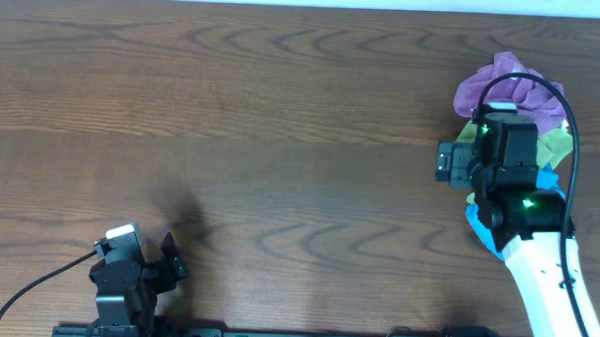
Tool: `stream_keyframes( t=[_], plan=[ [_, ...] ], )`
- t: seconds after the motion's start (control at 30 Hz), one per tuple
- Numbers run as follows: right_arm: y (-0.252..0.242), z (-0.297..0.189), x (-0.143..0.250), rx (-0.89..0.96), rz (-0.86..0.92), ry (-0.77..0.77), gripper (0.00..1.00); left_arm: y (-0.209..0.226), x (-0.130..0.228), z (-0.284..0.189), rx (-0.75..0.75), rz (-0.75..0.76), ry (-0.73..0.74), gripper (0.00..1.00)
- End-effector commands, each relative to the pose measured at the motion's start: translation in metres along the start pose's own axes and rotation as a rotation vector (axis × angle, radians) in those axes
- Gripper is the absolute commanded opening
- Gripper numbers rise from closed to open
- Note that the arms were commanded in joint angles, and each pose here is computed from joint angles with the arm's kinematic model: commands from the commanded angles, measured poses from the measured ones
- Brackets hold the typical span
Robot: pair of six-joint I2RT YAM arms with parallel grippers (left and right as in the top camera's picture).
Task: Fold the cloth
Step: 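Reach the right gripper to the blue cloth and grasp it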
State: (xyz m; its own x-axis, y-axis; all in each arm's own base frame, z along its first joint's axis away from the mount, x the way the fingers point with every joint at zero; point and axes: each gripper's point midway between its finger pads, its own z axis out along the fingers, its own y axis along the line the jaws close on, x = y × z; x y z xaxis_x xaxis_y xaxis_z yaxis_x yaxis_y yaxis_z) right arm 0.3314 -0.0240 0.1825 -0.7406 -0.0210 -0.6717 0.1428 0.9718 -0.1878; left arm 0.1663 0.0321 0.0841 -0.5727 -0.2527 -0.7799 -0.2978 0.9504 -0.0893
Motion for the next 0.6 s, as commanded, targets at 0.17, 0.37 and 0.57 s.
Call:
stream_keyframes(
  t=[0.17, 0.37, 0.57],
  plan=[
    [-0.05, 0.011, 0.01, 0.169, 0.15, 0.056, 0.99, 0.003, 0.021, 0.007, -0.012, 0.036, 0.069, 0.95],
    [-0.059, 0.043, 0.043, 0.108, 0.294, 0.208, 0.99, 0.003, 0.021, 0.007, -0.012, 0.036, 0.069, 0.95],
    [-0.05, 0.07, 0.067, 0.073, 0.334, 0.324, 0.99, 0.003, 0.021, 0.007, -0.012, 0.036, 0.069, 0.95]
  ],
)
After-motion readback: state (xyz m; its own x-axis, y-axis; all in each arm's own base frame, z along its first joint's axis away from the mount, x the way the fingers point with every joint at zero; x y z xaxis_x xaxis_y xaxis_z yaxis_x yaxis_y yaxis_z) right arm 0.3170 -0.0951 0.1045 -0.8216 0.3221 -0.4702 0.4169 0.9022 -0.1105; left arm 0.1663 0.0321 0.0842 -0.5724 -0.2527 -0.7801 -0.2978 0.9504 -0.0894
